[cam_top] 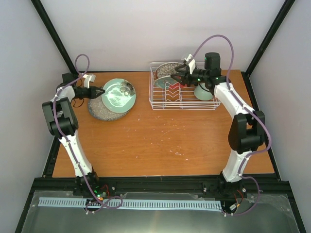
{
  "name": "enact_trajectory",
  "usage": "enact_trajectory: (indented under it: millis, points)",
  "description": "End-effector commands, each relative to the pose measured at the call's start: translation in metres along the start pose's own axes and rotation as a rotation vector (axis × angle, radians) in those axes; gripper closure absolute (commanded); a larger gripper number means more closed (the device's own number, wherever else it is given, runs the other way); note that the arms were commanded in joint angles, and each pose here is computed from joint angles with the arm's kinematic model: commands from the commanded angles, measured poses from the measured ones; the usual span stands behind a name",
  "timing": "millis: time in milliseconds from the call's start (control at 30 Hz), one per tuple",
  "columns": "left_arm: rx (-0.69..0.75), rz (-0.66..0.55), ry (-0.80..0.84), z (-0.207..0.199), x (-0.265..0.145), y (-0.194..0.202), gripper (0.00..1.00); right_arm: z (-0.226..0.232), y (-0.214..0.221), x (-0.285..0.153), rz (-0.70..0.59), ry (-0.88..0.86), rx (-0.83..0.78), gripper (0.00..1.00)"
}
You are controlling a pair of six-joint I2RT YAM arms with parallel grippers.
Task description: Load the mixed dishes into the dish rack
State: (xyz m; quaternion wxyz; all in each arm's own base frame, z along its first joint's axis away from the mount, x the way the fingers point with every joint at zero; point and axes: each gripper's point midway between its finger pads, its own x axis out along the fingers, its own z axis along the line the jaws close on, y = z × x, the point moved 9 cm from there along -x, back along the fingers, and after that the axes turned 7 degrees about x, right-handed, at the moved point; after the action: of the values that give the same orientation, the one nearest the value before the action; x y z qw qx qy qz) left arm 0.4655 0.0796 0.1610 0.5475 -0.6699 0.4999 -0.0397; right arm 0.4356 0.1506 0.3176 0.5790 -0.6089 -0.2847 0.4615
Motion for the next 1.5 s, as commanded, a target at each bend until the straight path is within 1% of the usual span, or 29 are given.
enact_trajectory:
  millis: [0, 100, 333, 433, 567, 900, 1367, 1400, 1467]
  points:
    - [0.166, -0.182, 0.13, -0.037, -0.026, -0.048, 0.99, 0.025, -0.001, 0.035, 0.064, -0.13, -0.063, 0.49]
    - [0.201, -0.219, 0.182, -0.046, -0.032, -0.052, 1.0, 0.035, 0.009, 0.06, 0.128, -0.192, -0.059, 0.49]
    - [0.255, -0.262, 0.249, -0.054, -0.043, -0.058, 0.99, 0.052, 0.019, 0.093, 0.138, -0.312, -0.027, 0.49]
    - [0.247, -0.279, 0.296, -0.052, -0.044, -0.055, 0.99, 0.056, 0.022, 0.108, 0.164, -0.359, -0.014, 0.49]
    - [0.244, -0.31, 0.346, -0.052, -0.044, -0.052, 1.0, 0.061, 0.021, 0.123, 0.167, -0.415, 0.006, 0.49]
    - [0.265, -0.363, 0.413, -0.062, -0.051, -0.059, 0.99, 0.071, 0.02, 0.149, 0.168, -0.491, 0.039, 0.48]
    - [0.253, -0.38, 0.439, -0.069, -0.055, -0.057, 0.99, 0.081, 0.022, 0.175, 0.153, -0.539, 0.091, 0.48]
    - [0.253, -0.38, 0.44, -0.07, -0.054, -0.056, 0.99, 0.081, 0.014, 0.176, 0.137, -0.539, 0.077, 0.49]
    - [0.251, -0.381, 0.442, -0.071, -0.055, -0.056, 0.99, 0.084, 0.012, 0.18, 0.13, -0.546, 0.081, 0.49]
